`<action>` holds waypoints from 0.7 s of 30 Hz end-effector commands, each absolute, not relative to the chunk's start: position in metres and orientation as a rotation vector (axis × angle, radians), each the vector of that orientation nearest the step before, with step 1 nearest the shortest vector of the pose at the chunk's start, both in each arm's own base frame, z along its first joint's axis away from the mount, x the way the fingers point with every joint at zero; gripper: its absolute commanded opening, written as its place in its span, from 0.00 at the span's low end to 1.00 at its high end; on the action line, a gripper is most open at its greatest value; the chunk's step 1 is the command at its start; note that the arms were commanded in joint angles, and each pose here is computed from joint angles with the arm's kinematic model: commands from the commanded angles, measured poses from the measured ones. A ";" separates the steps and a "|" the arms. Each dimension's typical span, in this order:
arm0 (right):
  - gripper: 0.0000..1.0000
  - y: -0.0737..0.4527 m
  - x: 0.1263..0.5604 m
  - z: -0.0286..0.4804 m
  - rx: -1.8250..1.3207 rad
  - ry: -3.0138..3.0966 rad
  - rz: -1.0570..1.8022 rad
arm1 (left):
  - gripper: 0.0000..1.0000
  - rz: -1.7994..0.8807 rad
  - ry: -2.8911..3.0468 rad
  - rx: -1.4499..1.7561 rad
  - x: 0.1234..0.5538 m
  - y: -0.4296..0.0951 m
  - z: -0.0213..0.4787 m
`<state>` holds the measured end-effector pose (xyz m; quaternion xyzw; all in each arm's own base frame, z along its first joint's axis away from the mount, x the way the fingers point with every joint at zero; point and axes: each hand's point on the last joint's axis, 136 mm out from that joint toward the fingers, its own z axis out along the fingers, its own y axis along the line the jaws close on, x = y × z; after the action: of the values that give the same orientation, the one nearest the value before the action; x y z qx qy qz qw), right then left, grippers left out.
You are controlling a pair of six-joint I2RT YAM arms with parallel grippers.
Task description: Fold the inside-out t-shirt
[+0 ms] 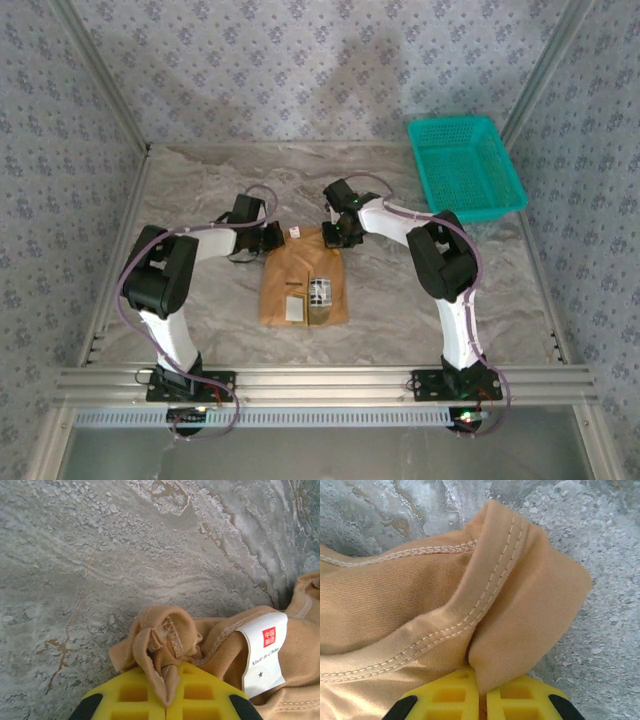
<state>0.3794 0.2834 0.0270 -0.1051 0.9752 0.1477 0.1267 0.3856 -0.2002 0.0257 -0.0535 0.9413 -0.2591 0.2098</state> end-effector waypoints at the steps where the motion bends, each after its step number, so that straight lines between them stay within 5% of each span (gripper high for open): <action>1: 0.07 0.286 0.385 0.056 -0.334 2.787 0.460 | 0.00 -0.625 2.714 -0.211 0.367 -0.186 0.018; 10: 0.05 0.282 0.408 0.135 -0.242 2.595 0.534 | 0.00 -0.748 2.439 -0.177 0.401 -0.197 0.158; 21: 0.04 0.277 0.429 0.202 -0.214 2.448 0.564 | 0.00 -0.787 2.341 -0.152 0.417 -0.196 0.206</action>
<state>0.4212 0.2798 0.1721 -0.0875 0.9338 0.2074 0.2780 0.4129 -0.1993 0.1945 -0.0567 0.8953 -0.2982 0.3259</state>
